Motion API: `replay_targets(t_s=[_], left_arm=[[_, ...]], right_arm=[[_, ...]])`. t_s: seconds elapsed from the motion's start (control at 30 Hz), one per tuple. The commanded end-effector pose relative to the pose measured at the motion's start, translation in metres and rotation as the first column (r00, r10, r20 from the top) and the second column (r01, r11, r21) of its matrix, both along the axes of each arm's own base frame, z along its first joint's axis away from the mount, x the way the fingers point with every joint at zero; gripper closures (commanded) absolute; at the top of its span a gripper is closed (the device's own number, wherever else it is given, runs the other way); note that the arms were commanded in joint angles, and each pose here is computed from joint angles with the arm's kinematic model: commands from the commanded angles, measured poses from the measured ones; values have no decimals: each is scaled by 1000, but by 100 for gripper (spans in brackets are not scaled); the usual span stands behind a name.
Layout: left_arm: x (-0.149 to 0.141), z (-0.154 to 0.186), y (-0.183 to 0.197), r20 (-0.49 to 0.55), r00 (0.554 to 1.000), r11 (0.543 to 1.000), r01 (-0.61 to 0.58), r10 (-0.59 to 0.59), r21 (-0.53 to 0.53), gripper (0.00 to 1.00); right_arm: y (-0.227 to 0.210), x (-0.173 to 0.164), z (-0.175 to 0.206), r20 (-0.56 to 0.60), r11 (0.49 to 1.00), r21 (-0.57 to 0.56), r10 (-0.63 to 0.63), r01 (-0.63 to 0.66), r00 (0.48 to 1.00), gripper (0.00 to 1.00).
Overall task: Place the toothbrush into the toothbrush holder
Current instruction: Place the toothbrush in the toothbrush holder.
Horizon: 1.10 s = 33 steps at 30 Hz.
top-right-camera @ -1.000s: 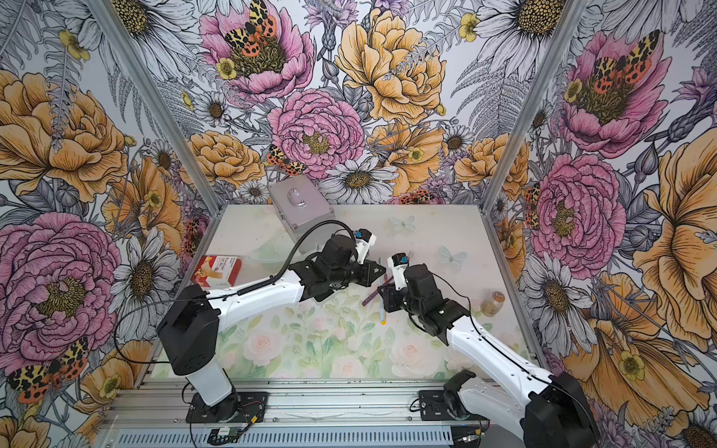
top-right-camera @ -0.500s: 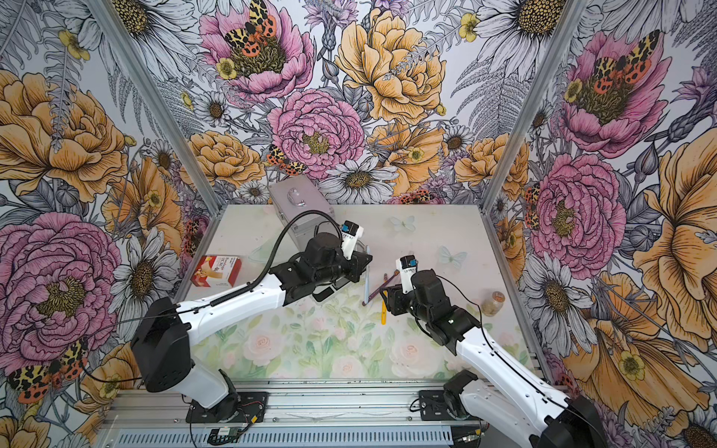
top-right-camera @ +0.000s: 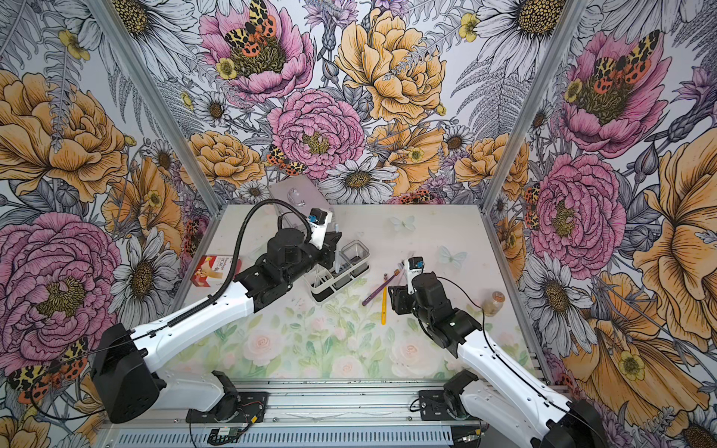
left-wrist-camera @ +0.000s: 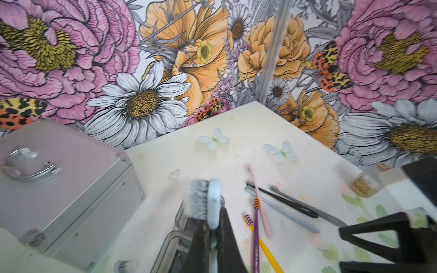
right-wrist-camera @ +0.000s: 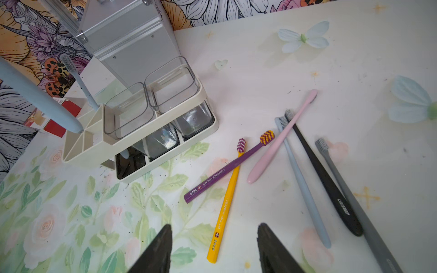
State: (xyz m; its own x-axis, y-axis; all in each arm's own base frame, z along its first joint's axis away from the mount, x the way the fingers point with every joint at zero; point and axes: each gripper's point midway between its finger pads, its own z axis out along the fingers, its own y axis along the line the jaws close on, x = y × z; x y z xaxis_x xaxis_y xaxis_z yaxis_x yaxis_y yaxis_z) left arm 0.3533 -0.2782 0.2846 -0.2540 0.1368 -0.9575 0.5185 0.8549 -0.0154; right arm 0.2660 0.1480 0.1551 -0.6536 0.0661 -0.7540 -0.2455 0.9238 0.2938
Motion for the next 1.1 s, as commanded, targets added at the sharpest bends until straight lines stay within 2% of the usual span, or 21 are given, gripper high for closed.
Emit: replay_targets(t_s=[0.0,0.1,0.37,0.53,1.07], left_arm=[[7,17,30,108,987,992,-123,118,42,100],[6,17,41,133,980,986,-159,151,57,100],[-3,23,51,176,974,988,-150,143,32,100],[7,5,65,144,971,979,-200,192,47,100],[9,-28,63,80,981,983,-178,174,45,100]], right_arm=[[-4,1,-2,-10,1000,-10,-26,26,1000,40],[-5,2,-2,-13,999,-18,-32,31,999,39],[-4,3,-15,-51,999,-50,-25,23,998,39],[-5,2,-18,-55,998,-56,-19,16,998,39],[-2,-1,-23,-72,999,-53,5,-8,997,38]])
